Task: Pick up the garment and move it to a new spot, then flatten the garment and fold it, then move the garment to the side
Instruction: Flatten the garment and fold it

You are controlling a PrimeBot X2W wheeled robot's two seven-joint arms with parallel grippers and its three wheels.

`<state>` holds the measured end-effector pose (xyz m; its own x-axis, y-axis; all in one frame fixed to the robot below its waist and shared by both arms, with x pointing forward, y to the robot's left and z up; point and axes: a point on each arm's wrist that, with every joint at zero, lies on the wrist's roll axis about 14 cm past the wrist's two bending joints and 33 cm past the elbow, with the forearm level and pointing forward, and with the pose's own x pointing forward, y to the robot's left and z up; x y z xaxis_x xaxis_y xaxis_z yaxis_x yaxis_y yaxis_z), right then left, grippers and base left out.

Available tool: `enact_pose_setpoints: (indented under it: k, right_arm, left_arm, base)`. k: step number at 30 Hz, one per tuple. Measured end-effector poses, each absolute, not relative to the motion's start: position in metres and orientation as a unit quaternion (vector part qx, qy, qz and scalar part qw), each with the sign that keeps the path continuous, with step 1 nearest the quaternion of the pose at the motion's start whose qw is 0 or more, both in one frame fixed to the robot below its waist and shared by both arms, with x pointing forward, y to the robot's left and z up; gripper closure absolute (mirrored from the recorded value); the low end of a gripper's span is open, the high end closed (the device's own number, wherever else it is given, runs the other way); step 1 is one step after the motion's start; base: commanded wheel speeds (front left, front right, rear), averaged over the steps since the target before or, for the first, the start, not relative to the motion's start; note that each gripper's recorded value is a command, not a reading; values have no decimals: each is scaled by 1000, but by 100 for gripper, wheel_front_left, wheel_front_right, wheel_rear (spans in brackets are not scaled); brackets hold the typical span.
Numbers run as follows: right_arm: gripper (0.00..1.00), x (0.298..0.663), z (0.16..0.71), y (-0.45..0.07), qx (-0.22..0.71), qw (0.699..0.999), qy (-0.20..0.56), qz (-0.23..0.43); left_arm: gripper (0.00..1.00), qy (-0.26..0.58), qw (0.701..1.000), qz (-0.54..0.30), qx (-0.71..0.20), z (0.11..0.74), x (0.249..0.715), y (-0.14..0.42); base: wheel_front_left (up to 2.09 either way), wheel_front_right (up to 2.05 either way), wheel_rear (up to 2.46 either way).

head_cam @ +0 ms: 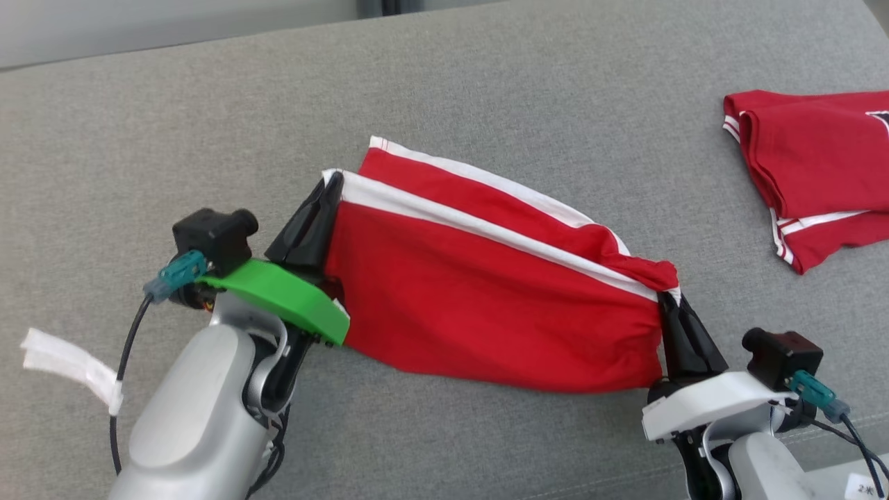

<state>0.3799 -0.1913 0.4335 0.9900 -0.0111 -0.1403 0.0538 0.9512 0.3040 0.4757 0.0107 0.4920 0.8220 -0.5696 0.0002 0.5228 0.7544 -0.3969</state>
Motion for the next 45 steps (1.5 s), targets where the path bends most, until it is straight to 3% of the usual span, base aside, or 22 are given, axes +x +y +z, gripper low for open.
enact_pose_setpoints:
  k: [18, 19, 20, 21, 22, 23, 24, 36, 45]
  right_arm:
    - [97, 410, 407, -217, 153, 983, 92, -53]
    - [65, 409, 407, -218, 152, 982, 93, -54]
    - [47, 409, 407, -220, 155, 982, 92, -57]
    - [0, 409, 408, -221, 155, 982, 90, -59]
    - [0, 409, 409, -222, 153, 982, 88, -61]
    - [0, 409, 411, -224, 145, 984, 86, -61]
    - [0, 409, 415, -227, 137, 985, 80, -62]
    - [0, 387, 445, -241, 90, 992, 42, -74]
    - [0, 374, 476, -256, 64, 994, -2, -90]
  left_arm:
    - [100, 156, 924, -325, -125, 412, 547, -40]
    - [100, 156, 924, -327, -123, 411, 547, -42]
    - [100, 155, 924, -329, -122, 410, 548, -45]
    - [100, 155, 923, -330, -120, 408, 548, -47]
    - [91, 155, 923, -331, -121, 408, 548, -48]
    - [35, 151, 923, -331, -121, 409, 547, -49]
    - [0, 147, 925, -329, -121, 410, 548, -49]
    - [0, 120, 931, -320, -130, 439, 529, -44]
    - [0, 156, 930, -317, -98, 436, 498, -25]
  base:
    - [0, 0, 0]
    - [0, 0, 0]
    - [0, 0, 0]
    - [0, 0, 0]
    - [0, 0, 0]
    - [0, 0, 0]
    - [0, 0, 0]
    - [0, 0, 0]
    - [0, 0, 0]
